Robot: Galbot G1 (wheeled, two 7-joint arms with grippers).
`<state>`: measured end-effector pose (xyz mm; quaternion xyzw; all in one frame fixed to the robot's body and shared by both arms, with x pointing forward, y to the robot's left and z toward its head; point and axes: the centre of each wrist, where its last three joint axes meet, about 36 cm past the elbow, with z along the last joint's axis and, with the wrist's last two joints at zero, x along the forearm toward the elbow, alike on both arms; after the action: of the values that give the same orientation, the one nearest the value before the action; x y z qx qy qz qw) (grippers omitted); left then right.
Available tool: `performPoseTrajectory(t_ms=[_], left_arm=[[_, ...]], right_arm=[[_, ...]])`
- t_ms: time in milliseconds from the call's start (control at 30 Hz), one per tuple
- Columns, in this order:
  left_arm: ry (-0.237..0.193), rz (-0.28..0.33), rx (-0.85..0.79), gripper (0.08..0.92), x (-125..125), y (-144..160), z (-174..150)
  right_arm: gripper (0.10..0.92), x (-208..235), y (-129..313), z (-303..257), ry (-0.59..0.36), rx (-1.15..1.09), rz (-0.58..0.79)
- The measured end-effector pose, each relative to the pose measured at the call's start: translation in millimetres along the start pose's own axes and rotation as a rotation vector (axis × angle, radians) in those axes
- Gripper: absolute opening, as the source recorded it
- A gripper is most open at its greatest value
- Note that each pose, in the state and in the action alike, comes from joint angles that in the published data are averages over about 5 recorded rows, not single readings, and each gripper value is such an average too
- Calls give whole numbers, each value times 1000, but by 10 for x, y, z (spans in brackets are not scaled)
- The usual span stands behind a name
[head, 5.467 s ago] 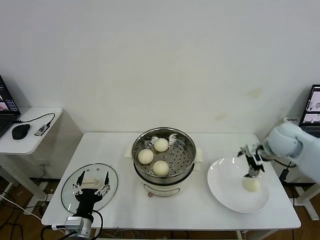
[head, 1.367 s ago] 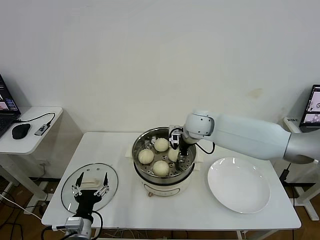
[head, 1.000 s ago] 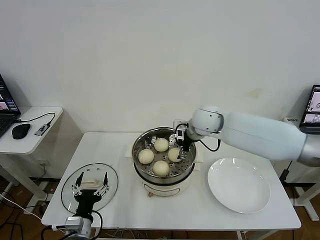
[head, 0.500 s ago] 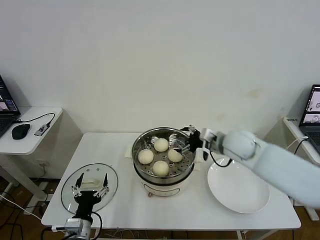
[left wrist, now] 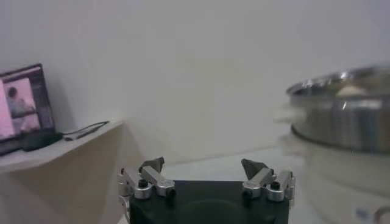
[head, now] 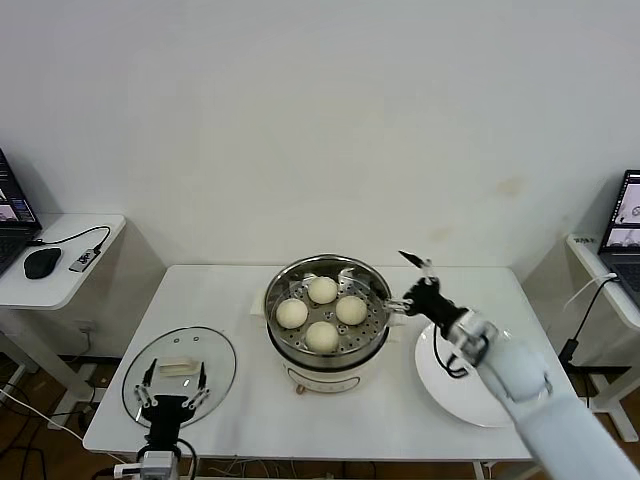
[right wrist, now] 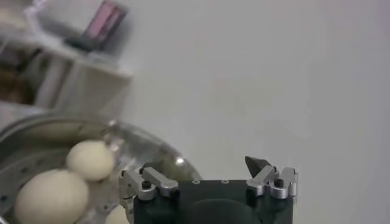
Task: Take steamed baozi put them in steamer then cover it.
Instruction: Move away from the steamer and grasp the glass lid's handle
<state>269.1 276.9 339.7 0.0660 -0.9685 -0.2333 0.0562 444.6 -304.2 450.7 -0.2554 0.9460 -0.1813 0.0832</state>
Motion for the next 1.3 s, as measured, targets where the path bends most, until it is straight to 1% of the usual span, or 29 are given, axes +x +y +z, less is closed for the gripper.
performPoseTrajectory(t_ms=[100,200,333,467,600,767,933,1100,1300], left_arm=[[-3,-1,-171,823,33,140,146],[-9,9,-349,823,75,321,294],[-33,26,-576,823,76,581,453],[-68,62,-767,823,2,776,578],[-89,111,-910,823,-121,902,678],[-110,169,-1028,823,-297,963,781],[-130,208,-1106,823,-486,955,852],[-145,228,-1155,823,-694,962,896],[-160,233,-1195,823,-939,954,911]], right_arm=[[823,263,46,79,-18,-41,114],[823,539,90,150,-16,-68,219],[823,884,125,221,12,-86,338],[823,1192,127,254,49,-94,445],[823,1462,130,277,87,-103,535],[823,1749,144,311,135,-110,628],[823,1929,169,304,162,-109,681],[823,2048,200,306,185,-108,709],[823,2138,241,333,205,-104,729]])
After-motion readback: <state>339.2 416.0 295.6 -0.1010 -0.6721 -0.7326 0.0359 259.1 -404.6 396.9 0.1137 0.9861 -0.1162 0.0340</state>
